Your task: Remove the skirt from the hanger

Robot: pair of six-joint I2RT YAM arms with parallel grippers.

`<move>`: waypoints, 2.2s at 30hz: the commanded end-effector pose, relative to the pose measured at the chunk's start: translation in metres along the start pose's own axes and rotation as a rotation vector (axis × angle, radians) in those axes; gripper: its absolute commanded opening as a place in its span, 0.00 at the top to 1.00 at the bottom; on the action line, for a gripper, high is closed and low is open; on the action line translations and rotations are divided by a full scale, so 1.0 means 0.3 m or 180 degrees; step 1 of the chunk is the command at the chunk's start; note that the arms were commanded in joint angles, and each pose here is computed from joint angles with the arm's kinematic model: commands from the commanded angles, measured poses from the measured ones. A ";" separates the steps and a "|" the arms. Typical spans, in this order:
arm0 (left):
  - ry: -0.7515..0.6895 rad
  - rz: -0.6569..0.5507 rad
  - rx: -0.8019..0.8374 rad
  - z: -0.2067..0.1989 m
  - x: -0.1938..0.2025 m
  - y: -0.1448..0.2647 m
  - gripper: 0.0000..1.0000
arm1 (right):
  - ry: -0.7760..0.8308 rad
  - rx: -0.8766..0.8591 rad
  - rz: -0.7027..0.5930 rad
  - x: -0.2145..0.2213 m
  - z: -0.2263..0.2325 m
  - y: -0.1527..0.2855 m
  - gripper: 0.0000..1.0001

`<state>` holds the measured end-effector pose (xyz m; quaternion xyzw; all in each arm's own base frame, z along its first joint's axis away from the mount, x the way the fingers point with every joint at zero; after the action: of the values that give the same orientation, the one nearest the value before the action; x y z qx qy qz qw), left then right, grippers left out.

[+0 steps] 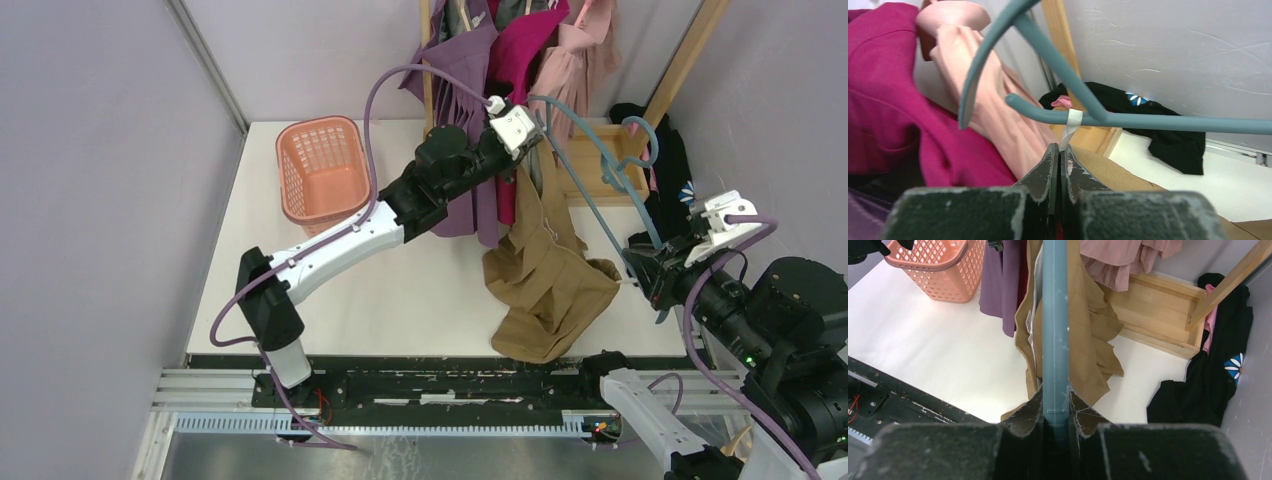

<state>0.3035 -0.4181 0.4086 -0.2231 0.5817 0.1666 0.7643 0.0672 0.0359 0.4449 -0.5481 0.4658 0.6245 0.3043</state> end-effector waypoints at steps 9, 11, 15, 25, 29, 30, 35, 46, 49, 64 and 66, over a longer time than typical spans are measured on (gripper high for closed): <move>-0.0010 -0.0464 -0.0492 0.185 -0.199 0.044 0.97 | -0.0010 0.0034 -0.0331 -0.069 -0.014 -0.054 0.99; -0.0032 -0.0497 -0.0507 0.196 -0.213 0.048 0.97 | -0.0054 0.0013 -0.0285 -0.060 -0.013 -0.074 0.99; -0.0049 -0.0555 -0.0513 0.207 -0.237 0.052 0.97 | -0.0129 -0.0030 -0.0208 -0.041 -0.012 -0.116 0.99; -0.0089 -0.0582 -0.0559 0.228 -0.258 0.066 0.97 | -0.0140 0.0001 -0.0122 -0.017 -0.019 -0.139 0.99; -0.0114 -0.0454 -0.0578 0.226 -0.209 0.082 0.97 | -0.0075 0.0123 -0.0122 -0.013 -0.031 -0.107 0.99; -0.0119 -0.0410 -0.0573 0.224 -0.192 0.084 0.97 | -0.0063 0.0163 -0.0136 -0.013 -0.036 -0.100 0.99; -0.0086 -0.0272 -0.0554 0.212 -0.136 0.113 0.97 | -0.0012 0.0415 -0.0340 -0.053 -0.068 -0.079 0.99; 0.0362 -0.0347 -0.0274 0.145 -0.114 0.139 0.97 | -0.0411 0.0422 -0.1224 -0.198 -0.096 -0.257 0.99; 0.0430 -0.0384 -0.0227 0.138 -0.126 0.133 0.97 | -0.0475 0.0273 -0.1236 -0.208 -0.084 -0.303 0.99; 0.0624 -0.0303 -0.0083 0.088 -0.116 0.144 0.97 | -0.0740 0.0166 -0.1930 -0.295 -0.095 -0.400 0.99; 0.0608 -0.0283 -0.0094 0.090 -0.122 0.150 0.97 | -0.0728 0.0160 -0.1940 -0.299 -0.099 -0.419 0.99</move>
<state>0.3098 -0.3775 0.3952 -0.2328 0.6496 0.1732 0.7027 0.2029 0.0644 0.4671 -0.5576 0.3369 0.5802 0.4889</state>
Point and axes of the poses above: each gripper's point midway between its finger pads, its own y axis back along the fingers, its own z axis along the line the jaws close on, x = y × z, the point moved 5 cm from there along y, back along the fingers, and after that the axes turned 2 degrees about y, right-handed, at the moved point
